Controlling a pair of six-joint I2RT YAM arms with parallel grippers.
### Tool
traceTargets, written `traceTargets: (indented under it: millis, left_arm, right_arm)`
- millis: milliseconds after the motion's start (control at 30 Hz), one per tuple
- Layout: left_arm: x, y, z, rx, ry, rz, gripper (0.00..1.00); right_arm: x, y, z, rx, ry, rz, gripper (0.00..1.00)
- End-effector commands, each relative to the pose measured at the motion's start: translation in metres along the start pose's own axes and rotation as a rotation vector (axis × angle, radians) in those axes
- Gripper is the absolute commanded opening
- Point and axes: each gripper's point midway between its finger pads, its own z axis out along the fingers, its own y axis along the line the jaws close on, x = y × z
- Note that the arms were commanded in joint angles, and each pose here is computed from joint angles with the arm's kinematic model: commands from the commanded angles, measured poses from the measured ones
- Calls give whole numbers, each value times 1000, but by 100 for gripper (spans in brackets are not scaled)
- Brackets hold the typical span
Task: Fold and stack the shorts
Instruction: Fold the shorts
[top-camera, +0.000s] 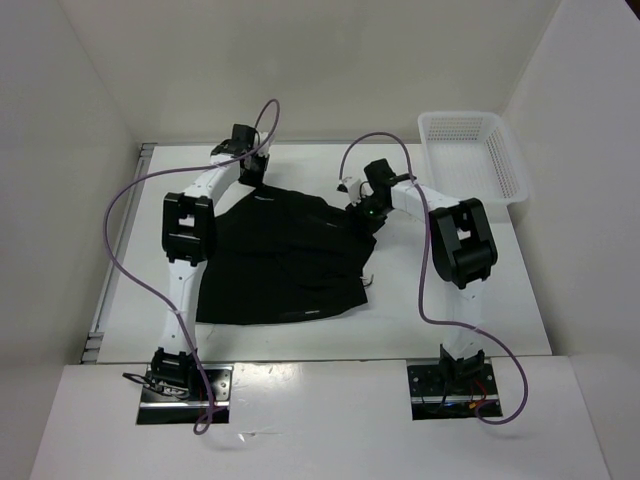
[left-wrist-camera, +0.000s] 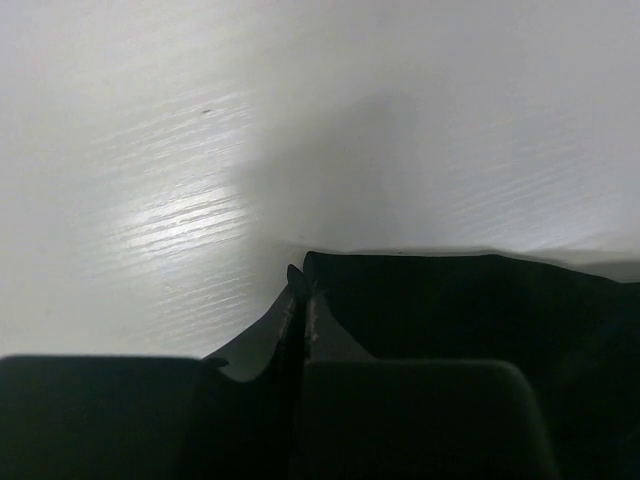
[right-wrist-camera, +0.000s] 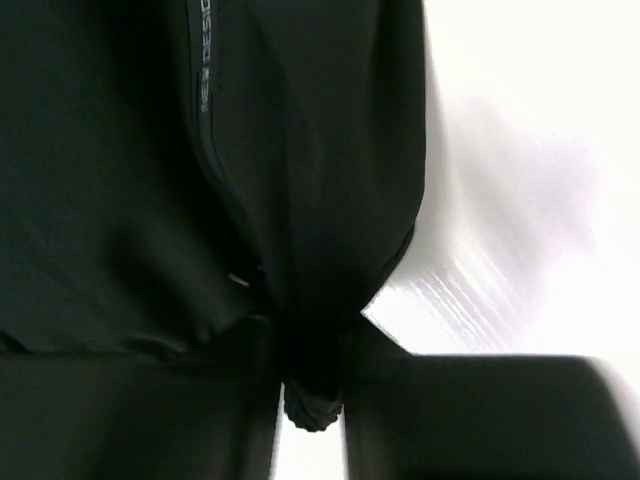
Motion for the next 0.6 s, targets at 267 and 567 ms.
traceTargets:
  millis: [267, 567]
  left_arm:
    - [-98, 34, -72, -94, -245, -5, 0]
    - [-127, 39, -200, -128, -378, -13, 0]
  right_arm:
    - [-106, -71, -72, 418, -259, 11, 0]
    - [-120, -79, -127, 605, -314, -82, 0]
